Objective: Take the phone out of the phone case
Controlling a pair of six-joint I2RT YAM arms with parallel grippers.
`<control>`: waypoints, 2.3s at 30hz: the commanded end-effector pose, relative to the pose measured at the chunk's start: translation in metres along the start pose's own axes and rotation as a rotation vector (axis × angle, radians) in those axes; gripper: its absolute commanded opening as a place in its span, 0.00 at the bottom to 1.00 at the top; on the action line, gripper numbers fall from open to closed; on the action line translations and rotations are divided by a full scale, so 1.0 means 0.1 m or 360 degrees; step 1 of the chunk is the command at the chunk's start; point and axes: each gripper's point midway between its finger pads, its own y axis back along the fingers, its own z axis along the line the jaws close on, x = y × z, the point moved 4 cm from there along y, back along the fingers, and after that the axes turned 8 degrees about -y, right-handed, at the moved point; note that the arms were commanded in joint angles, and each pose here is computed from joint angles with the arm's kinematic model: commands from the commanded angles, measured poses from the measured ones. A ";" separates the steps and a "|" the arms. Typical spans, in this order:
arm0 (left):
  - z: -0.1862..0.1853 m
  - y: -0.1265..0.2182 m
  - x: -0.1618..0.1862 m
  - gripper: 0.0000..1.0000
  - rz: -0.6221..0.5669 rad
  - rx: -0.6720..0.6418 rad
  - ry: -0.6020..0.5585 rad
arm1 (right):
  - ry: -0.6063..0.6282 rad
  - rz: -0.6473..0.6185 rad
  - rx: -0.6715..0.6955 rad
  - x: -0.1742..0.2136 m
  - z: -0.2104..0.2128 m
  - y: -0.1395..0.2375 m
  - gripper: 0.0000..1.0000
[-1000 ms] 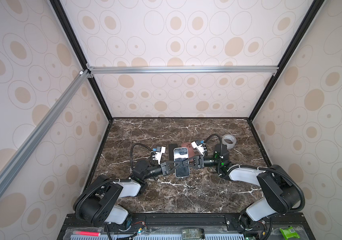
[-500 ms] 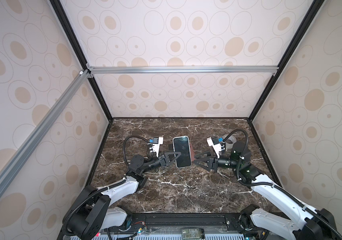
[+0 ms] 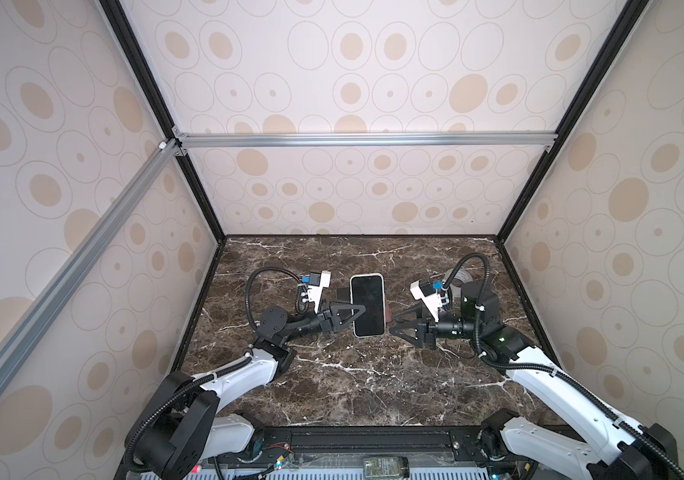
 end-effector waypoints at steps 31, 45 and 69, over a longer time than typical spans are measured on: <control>-0.37 -0.18 -0.12 0.00 -0.0042 0.0320 -0.0153 | -0.0056 -0.0027 0.0032 -0.11 -0.05 -0.25 0.46; -0.37 -0.18 -0.06 0.00 -0.0030 0.0324 -0.0123 | -0.0107 -0.0193 0.0047 -0.24 -0.06 -0.23 0.44; -0.79 -0.09 -0.78 0.00 -0.0189 0.0575 -0.0381 | 0.0437 -0.0158 -0.0036 -0.29 0.53 0.11 0.57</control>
